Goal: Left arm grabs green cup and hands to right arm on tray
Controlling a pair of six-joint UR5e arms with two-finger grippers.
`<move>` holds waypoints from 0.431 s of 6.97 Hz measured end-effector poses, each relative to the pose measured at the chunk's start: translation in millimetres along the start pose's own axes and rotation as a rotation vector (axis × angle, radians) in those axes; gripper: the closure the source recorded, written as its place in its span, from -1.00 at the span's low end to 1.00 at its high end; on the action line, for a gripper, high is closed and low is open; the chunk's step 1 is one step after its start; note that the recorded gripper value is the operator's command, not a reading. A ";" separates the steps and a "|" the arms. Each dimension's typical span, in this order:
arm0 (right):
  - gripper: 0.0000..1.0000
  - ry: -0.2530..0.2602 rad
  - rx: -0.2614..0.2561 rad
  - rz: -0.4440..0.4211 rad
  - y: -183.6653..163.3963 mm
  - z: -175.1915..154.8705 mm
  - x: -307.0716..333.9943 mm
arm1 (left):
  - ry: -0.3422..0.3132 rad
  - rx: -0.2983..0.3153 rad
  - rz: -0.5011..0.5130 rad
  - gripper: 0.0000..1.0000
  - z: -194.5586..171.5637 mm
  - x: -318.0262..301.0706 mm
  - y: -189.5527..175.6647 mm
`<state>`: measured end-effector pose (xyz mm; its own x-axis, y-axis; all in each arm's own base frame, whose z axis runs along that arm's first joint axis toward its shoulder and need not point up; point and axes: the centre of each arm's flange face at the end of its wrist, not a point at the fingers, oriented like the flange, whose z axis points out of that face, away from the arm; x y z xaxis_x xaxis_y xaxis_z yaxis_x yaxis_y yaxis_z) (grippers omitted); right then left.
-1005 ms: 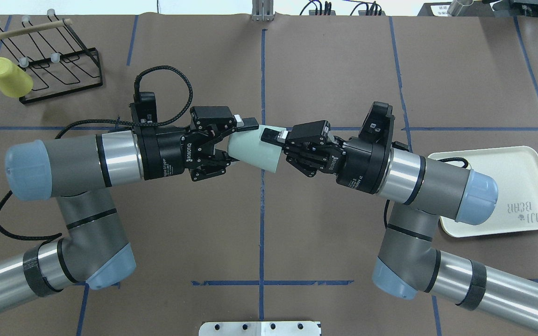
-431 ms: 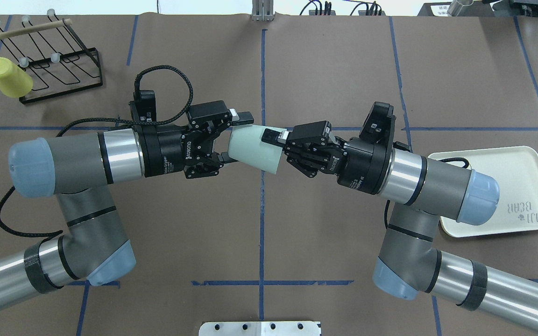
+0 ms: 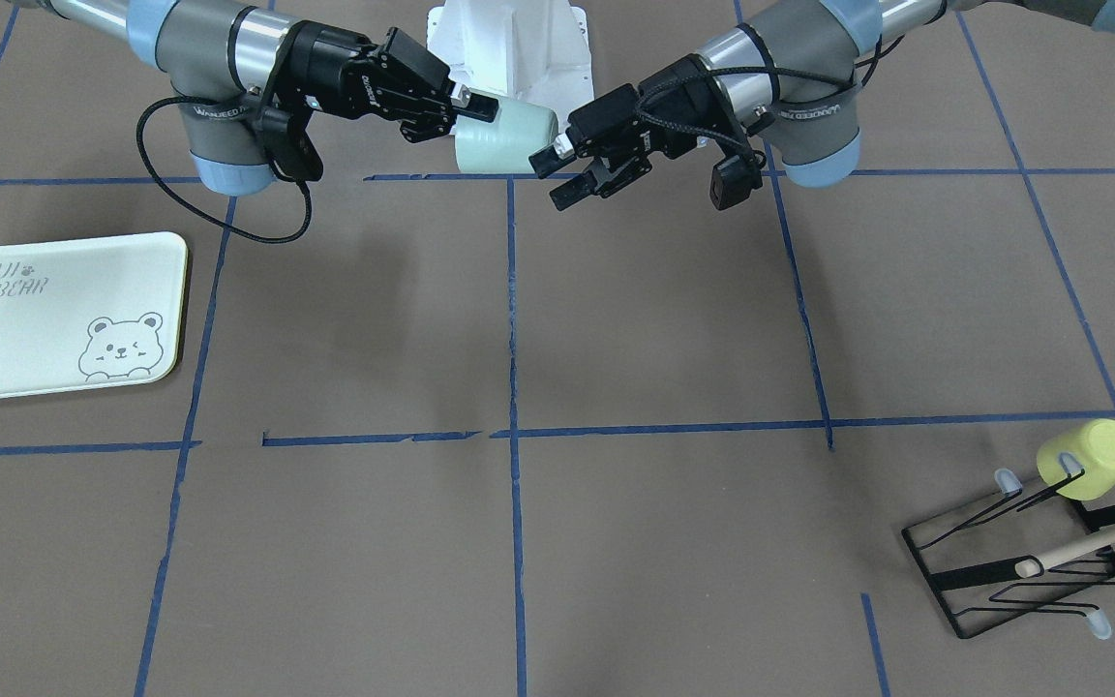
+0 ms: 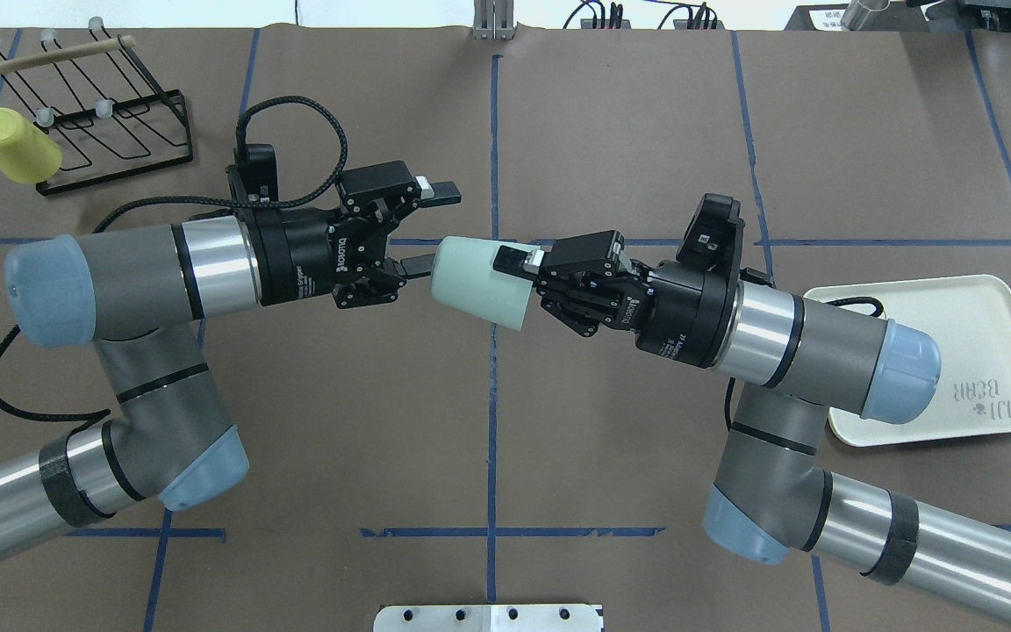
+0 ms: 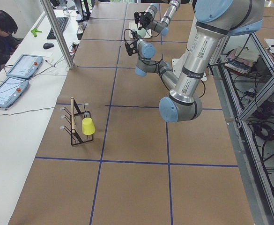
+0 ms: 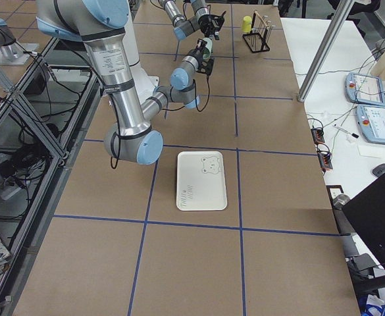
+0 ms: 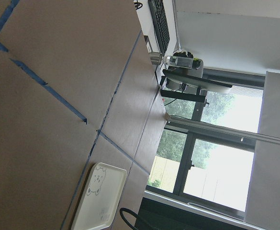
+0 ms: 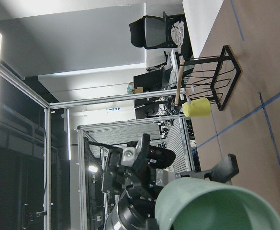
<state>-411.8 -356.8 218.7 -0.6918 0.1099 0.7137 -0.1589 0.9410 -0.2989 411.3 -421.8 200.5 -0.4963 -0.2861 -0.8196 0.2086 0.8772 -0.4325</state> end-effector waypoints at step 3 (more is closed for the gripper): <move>1.00 0.218 0.018 -0.088 -38.2 -4.0 4.1 | -0.241 0.166 0.200 -1.00 9.0 -17.6 -58.1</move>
<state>-405.7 -391.0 235.5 -0.5065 0.0958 0.8569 -0.2255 0.9445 -0.2388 415.5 -471.3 236.6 -0.2225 -0.2153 -0.9509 0.4254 0.8561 -0.2934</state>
